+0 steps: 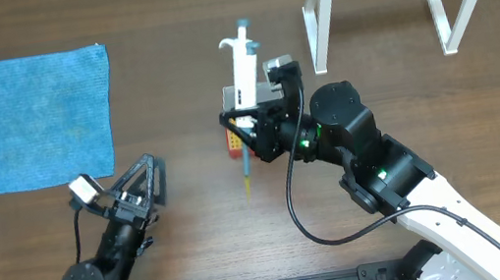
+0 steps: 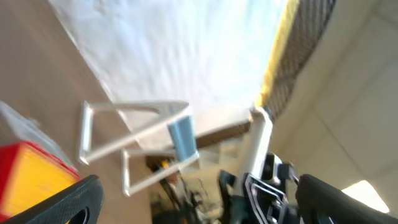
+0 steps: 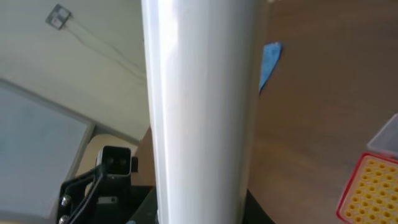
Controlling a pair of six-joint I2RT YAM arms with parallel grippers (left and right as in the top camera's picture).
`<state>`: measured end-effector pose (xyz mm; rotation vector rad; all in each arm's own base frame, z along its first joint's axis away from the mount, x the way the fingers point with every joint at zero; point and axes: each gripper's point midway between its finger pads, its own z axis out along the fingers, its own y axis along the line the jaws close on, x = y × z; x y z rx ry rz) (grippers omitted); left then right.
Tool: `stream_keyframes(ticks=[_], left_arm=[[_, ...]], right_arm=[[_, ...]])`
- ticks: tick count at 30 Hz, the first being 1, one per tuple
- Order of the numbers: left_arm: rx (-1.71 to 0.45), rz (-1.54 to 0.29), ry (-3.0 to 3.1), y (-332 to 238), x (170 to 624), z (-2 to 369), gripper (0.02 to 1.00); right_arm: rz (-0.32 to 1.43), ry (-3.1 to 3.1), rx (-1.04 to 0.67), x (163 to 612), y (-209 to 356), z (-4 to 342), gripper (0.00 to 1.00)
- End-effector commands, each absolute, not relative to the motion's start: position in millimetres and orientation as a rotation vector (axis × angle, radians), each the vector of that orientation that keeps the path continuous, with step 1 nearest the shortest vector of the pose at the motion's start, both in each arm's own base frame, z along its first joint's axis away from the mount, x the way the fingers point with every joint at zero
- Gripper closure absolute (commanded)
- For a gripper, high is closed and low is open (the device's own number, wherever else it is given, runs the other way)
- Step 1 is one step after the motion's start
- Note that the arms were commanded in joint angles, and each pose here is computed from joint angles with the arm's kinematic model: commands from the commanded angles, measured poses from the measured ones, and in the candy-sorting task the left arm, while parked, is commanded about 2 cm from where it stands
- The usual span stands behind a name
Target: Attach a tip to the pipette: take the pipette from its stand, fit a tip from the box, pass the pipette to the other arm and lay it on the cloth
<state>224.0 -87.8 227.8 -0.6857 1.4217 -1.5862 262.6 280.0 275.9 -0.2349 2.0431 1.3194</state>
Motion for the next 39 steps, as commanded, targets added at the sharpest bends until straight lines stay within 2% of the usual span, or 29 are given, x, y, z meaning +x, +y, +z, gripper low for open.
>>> stream_keyframes(ticks=[1, 5, 11, 18, 22, 27, 28, 29, 30, 31, 32, 39], left_arm=[[-0.437, -1.687, 1.618, -125, 215, 263, 0.023], [-0.162, -1.668, 1.756, -148, 224, 287, 0.02], [0.283, -1.793, 1.825, -177, 250, 323, 0.02], [0.435, -1.885, 1.854, -209, 290, 323, 0.023], [0.512, -1.927, 1.856, -233, 292, 323, 0.023], [0.514, -1.929, 1.855, -234, 292, 323, 0.018], [0.511, -1.926, 1.854, -233, 293, 323, 0.062], [0.508, -1.925, 1.855, -233, 294, 323, 0.329], [0.508, -1.925, 1.854, -233, 294, 323, 0.698], [0.508, -1.925, 1.855, -233, 294, 323, 0.945], [0.508, -1.927, 1.857, -233, 294, 322, 0.991], [0.509, -1.931, 1.862, -233, 293, 321, 0.991]], right_arm=[[1.509, 2.052, -0.357, 234, 295, 288, 0.919], [1.527, 2.052, -0.371, 231, 296, 289, 0.921], [1.565, 2.052, -0.41, 224, 299, 290, 0.921], [1.571, 2.052, -0.416, 223, 299, 291, 0.921], [1.592, 2.023, -0.444, 220, 300, 296, 0.921], [1.591, 2.022, -0.444, 221, 300, 296, 0.921], [1.591, 2.023, -0.444, 221, 300, 296, 0.921], [1.591, 2.023, -0.444, 221, 300, 296, 0.921], [1.591, 2.023, -0.444, 221, 300, 296, 0.921], [1.591, 2.023, -0.444, 221, 300, 296, 0.921], [1.589, 2.022, -0.442, 221, 300, 296, 0.921], [1.543, 2.001, -0.436, 233, 291, 296, 0.919]])
